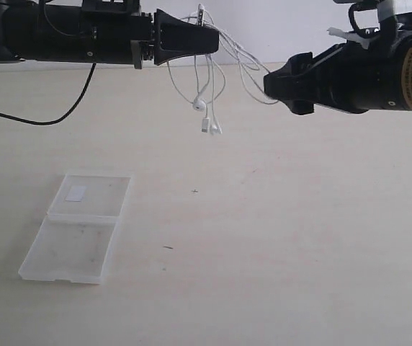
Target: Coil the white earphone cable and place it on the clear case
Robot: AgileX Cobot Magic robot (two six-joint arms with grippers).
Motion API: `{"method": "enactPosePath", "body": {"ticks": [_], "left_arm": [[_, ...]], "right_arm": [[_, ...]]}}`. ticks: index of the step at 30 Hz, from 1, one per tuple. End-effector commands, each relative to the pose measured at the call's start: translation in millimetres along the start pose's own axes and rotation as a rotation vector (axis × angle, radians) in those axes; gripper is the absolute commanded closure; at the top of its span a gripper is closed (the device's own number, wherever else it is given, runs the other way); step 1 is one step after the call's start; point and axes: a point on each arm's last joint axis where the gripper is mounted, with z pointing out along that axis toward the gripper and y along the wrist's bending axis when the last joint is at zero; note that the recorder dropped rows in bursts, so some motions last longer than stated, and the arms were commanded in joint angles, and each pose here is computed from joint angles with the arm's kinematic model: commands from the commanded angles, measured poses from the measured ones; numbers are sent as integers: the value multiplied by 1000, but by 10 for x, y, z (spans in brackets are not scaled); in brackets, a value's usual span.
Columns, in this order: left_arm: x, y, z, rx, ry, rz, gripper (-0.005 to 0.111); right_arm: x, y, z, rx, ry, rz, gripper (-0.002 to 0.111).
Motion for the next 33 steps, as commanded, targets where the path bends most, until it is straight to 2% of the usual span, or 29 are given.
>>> {"method": "enactPosePath", "body": {"ticks": [1,4,7,10,12,18,25,33], "left_arm": [[-73,-30,-23,-3,-29,15,107],[-61,-34,-17,-2,-17,17,107],[-56,-34,-17,-2,-11,15,107],[-25,-26,-28,-5,25,15,107],[-4,-26,-29,-7,48,-29,107],[38,13,-128,-30,69,-9,107],[139,49,-454,-108,-71,-3,107],[323,-131,-561,-128,-55,37,107]], "right_arm": [[-138,40,-30,-33,-37,10,37],[-298,117,-59,-93,-72,-2,37],[-320,160,-74,-133,-67,-26,38],[-320,162,-74,-135,-66,-24,42],[-320,162,-74,-135,-66,-24,44],[-319,162,-94,-132,-71,-25,48],[-248,17,-249,35,-131,-17,51],[-138,3,-304,45,-118,-15,52]]}}
